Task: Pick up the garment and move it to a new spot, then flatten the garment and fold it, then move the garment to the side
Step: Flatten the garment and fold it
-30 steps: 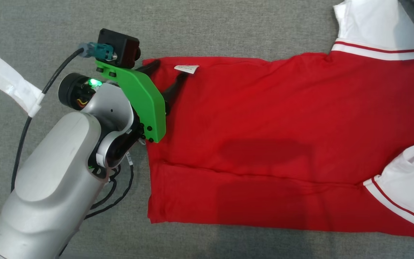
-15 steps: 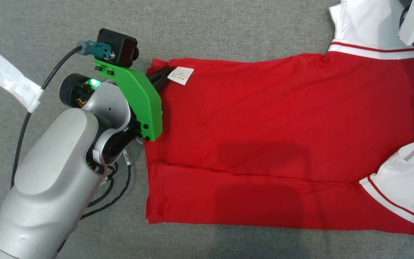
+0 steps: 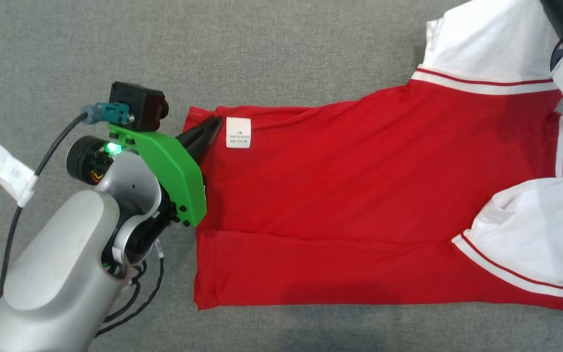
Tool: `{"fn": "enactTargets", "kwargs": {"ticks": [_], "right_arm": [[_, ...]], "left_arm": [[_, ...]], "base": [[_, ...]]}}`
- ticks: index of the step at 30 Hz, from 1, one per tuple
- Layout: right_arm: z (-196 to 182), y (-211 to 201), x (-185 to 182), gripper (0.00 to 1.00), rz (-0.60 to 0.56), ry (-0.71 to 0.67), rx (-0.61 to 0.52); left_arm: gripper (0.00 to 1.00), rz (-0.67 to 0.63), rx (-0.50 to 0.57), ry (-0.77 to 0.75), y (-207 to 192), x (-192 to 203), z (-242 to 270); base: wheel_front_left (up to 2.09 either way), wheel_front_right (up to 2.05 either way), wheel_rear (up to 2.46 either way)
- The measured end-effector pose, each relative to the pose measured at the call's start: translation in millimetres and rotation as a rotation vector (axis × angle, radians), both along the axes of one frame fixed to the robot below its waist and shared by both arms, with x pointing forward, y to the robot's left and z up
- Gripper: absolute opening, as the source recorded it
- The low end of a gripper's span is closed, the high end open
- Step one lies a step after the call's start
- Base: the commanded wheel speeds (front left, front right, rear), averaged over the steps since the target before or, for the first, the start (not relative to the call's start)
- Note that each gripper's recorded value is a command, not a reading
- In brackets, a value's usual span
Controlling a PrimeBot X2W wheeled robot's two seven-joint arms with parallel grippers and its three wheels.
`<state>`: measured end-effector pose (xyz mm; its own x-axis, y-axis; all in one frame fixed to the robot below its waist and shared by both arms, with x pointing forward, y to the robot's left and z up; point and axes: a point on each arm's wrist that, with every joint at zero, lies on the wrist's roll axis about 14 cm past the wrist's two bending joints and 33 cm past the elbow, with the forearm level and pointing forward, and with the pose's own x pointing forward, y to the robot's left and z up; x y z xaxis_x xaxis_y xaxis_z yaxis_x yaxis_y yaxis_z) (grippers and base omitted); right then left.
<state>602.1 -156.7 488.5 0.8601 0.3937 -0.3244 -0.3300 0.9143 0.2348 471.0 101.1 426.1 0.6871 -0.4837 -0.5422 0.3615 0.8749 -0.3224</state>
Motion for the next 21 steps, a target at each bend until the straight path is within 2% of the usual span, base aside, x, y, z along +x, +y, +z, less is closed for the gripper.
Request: {"fn": "enactTargets", "kwargs": {"ticks": [4,9,21], "right_arm": [[15.2,-3.6,-29.2,0.00,0.003,-0.039,0.044],[16.5,-21.0,-74.3,0.00,-0.034,-0.044,0.083],[-5.6,-25.4,-167.5,0.00,-0.140,0.014,0.239]], "left_arm": [[0.00,0.007,-0.017,-0.045,-2.8,-15.5,16.3],[0.00,0.042,-0.023,-0.077,-0.6,-38.3,23.4],[0.00,0.106,-0.090,-0.093,-10.3,-73.4,14.3]], "base": [[0.00,0.00,0.00],[0.00,0.00,0.00],[0.00,0.00,0.00]]}}
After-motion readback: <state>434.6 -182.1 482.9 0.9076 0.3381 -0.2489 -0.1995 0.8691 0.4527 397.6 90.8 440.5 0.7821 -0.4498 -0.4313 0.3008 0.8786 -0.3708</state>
